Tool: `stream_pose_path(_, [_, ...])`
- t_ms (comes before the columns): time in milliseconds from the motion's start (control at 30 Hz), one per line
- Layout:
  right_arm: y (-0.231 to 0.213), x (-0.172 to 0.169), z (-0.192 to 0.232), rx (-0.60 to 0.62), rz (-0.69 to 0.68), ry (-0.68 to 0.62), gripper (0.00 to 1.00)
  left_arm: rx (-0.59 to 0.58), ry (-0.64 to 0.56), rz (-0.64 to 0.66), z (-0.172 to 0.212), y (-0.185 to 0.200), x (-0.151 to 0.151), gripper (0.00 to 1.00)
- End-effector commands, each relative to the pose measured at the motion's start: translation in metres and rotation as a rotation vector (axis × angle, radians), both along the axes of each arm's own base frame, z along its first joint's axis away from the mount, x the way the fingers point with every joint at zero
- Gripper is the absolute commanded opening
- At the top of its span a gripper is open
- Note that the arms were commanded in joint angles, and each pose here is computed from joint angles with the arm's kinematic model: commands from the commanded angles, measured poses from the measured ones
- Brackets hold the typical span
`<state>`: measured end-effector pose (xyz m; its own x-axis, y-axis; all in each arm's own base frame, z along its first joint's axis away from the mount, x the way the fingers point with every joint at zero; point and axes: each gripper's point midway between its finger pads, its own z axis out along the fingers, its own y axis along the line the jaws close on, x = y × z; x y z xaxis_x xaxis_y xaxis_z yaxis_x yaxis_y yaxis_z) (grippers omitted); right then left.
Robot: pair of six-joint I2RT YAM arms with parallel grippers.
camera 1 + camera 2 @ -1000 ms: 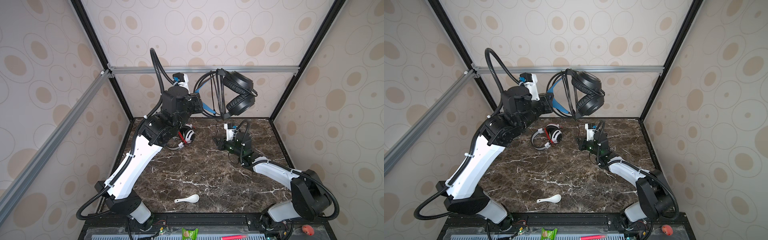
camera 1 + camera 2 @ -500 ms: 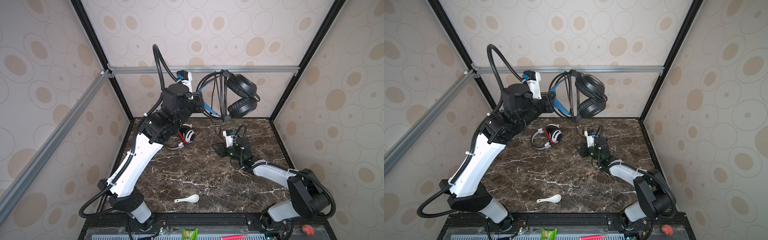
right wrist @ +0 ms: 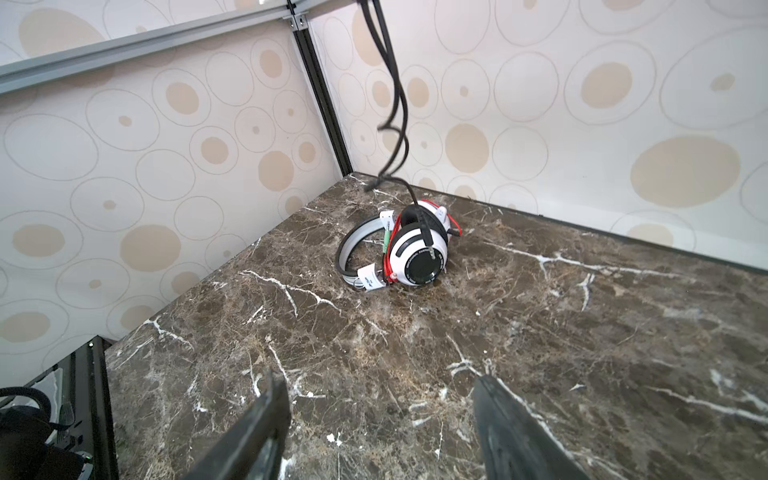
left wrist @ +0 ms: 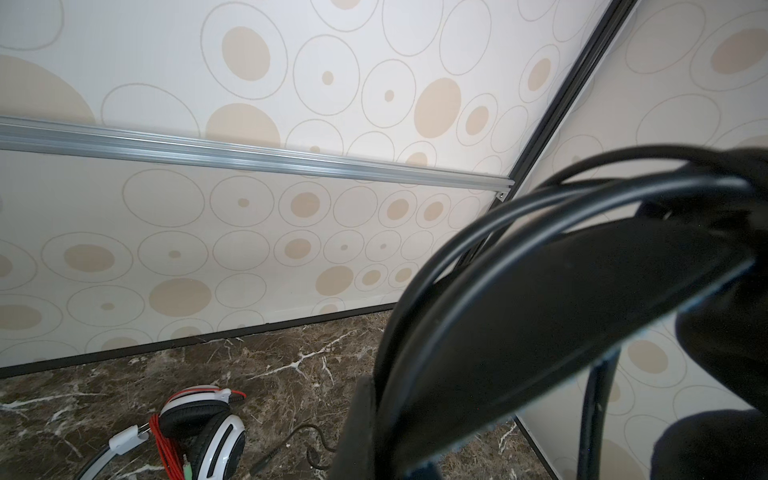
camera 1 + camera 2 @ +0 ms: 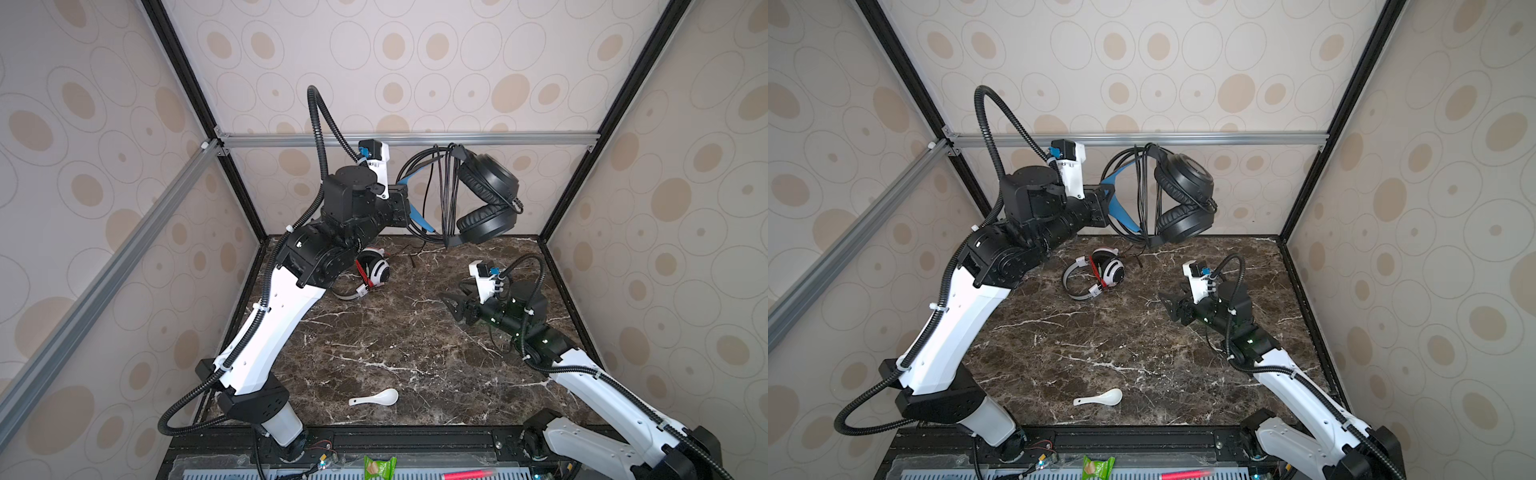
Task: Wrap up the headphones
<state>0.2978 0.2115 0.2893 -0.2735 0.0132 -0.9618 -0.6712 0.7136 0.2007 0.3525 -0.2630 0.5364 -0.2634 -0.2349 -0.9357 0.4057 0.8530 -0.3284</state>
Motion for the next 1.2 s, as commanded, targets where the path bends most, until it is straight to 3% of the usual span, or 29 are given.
stream_pose_path(0, [0.004,0.004,0.028,-0.009,0.026,-0.076,0.74,-0.097,-0.100,-0.036,0.044,0.006,-0.015,0.00])
stream_pose_path(300, [0.020,0.038,0.079,0.089,0.020,-0.163,0.78,-0.094,-0.096,-0.154,0.040,-0.014,-0.023,0.00])
stream_pose_path(533, [0.027,0.065,0.083,0.110,0.006,-0.158,0.78,-0.100,-0.098,-0.198,0.041,-0.020,-0.027,0.00])
stream_pose_path(900, [0.042,0.092,0.043,0.153,0.036,-0.079,0.57,-0.109,-0.103,-0.224,0.043,-0.022,-0.031,0.00])
stream_pose_path(1167, [0.045,0.099,0.004,0.172,0.055,-0.003,0.47,-0.119,-0.108,-0.229,0.046,-0.023,-0.032,0.00])
